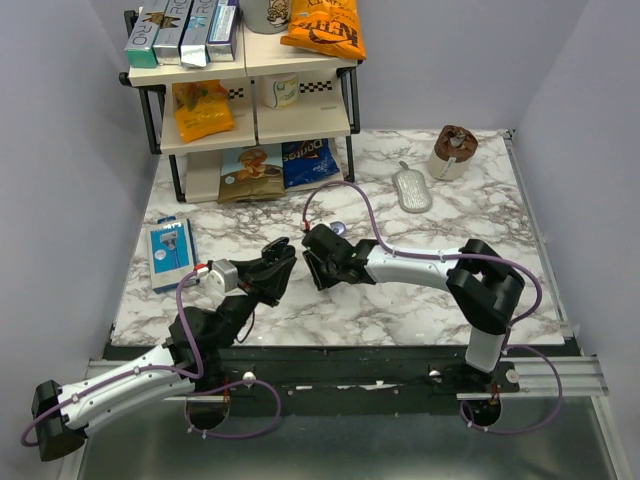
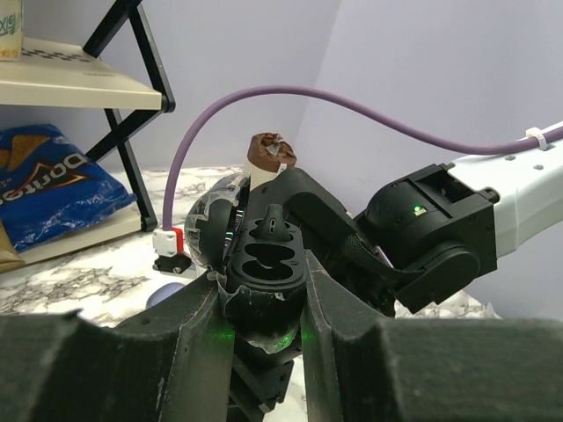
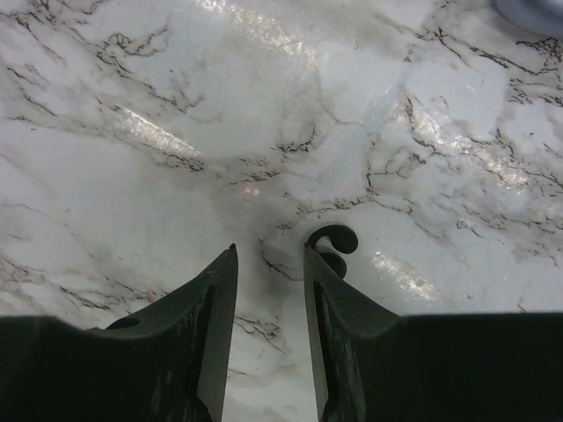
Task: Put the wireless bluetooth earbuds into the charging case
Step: Pick up the earbud from the center of the board.
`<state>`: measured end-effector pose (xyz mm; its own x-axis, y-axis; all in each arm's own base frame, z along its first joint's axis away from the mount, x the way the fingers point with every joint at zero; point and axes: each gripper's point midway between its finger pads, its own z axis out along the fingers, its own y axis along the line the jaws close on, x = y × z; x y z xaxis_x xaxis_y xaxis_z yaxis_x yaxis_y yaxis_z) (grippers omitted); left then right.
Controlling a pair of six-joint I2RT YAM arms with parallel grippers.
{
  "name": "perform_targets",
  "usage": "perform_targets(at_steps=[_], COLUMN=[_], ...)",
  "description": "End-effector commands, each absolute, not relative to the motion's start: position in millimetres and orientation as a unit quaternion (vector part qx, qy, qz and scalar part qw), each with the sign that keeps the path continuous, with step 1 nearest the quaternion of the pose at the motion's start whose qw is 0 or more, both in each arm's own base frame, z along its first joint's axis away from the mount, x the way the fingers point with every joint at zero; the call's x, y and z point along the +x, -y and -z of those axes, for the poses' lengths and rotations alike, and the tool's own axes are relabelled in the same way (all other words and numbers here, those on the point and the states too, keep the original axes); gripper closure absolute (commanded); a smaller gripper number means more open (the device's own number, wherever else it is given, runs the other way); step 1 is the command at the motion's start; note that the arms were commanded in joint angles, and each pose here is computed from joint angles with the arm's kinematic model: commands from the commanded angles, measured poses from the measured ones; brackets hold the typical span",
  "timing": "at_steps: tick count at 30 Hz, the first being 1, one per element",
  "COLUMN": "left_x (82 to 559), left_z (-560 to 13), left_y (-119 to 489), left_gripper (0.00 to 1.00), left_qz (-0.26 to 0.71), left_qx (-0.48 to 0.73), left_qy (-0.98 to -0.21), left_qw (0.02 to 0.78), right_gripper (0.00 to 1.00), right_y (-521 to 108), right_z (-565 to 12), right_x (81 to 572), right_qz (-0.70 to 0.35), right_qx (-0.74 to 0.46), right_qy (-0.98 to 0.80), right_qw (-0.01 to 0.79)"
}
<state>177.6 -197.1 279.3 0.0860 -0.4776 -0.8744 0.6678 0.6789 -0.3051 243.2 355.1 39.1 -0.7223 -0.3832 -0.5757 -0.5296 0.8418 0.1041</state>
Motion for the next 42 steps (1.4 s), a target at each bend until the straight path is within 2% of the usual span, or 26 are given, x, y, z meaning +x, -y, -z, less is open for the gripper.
perform_targets(at_steps=[1,20,27,42], left_x=[178.8,179.5,180.0,179.4], left_z=[-276.5,-275.5,-275.5,-275.2], left_y=[195.5,197.3,198.0,197.6], left_gripper=[1.00,1.00,1.00,1.00], left_qz=[0.390,0.389,0.389,0.391], left_qx=[0.079,0.081,0.081,0.079], left_qy=[-0.554,-0.556,-0.557,-0.556], left_qw=[0.731,0.730,0.729,0.729], right_gripper=[0.55,0.56,0.69,0.80], right_y=[-345.8,-325.6,-317.0,-301.3], right_z=[-32.5,-17.4,-7.7,-5.8], right_x=[248.3,250.9,250.9,252.0], right_qz=[-0.102,-0.056,-0.034,-0.010], right_qx=[-0.247,-0.244,-0.246,-0.234], right_qy=[-0.923,-0.930,-0.932,-0.934], right_qw=[0.278,0.270,0.265,0.269])
